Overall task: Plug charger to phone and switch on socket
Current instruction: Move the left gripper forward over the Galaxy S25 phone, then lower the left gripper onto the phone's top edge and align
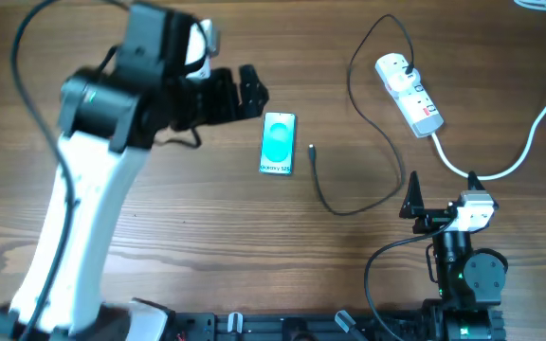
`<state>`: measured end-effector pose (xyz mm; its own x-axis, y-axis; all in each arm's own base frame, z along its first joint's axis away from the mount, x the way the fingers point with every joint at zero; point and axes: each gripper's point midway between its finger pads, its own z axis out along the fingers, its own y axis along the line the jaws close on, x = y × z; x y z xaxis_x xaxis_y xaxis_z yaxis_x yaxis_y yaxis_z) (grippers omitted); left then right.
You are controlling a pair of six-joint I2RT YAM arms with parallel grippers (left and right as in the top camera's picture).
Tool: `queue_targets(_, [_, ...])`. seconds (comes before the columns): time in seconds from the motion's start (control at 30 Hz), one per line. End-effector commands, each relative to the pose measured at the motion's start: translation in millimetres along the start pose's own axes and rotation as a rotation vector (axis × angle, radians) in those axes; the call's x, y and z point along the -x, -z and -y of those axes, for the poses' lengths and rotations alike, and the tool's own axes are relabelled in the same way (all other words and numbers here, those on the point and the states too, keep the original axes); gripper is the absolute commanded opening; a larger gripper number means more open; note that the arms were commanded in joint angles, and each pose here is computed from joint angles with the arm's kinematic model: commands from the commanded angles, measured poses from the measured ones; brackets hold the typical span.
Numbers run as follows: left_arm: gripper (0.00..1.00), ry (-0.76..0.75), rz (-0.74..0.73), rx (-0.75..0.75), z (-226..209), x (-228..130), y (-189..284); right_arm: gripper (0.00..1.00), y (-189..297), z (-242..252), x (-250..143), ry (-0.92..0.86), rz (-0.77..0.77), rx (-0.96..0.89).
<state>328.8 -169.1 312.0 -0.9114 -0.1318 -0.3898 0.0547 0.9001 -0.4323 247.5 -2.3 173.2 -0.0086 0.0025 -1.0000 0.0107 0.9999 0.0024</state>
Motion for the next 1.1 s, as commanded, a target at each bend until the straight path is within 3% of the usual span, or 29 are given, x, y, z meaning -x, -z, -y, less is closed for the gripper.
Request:
queue_targets(0.0, [1.0,-0.034,-0.037,0.08,2.1,9.5,-35.9,0.99,0.3,2.7,2.3,0.002,0.011,-0.014])
queue_targets(0.1, [1.0,-0.081,-0.069,0.003,31.0,7.3,-65.1,1.0,0.3,2.7,2.2,0.001,0.01,-0.014])
queue_targets(0.27, [1.0,-0.118,-0.084,0.0,47.1,3.1,-94.1,1.0,0.3,2.7,2.3,0.001,0.011,-0.014])
queue_targets(0.5, [1.0,-0.056,-0.167,0.254,0.8,-8.1,-165.8,1.0,0.3,2.7,2.2,0.001,0.01,-0.014])
queue_targets(0.83, [1.0,-0.058,-0.342,0.46,-56.6,-49.1,-217.6,1.0,0.3,2.7,2.2,0.001,0.01,-0.014])
queue_targets(1.07, [1.0,-0.043,-0.394,0.438,-67.0,-72.7,-240.5,1.0,0.3,2.7,2.3,0.001,0.011,-0.014])
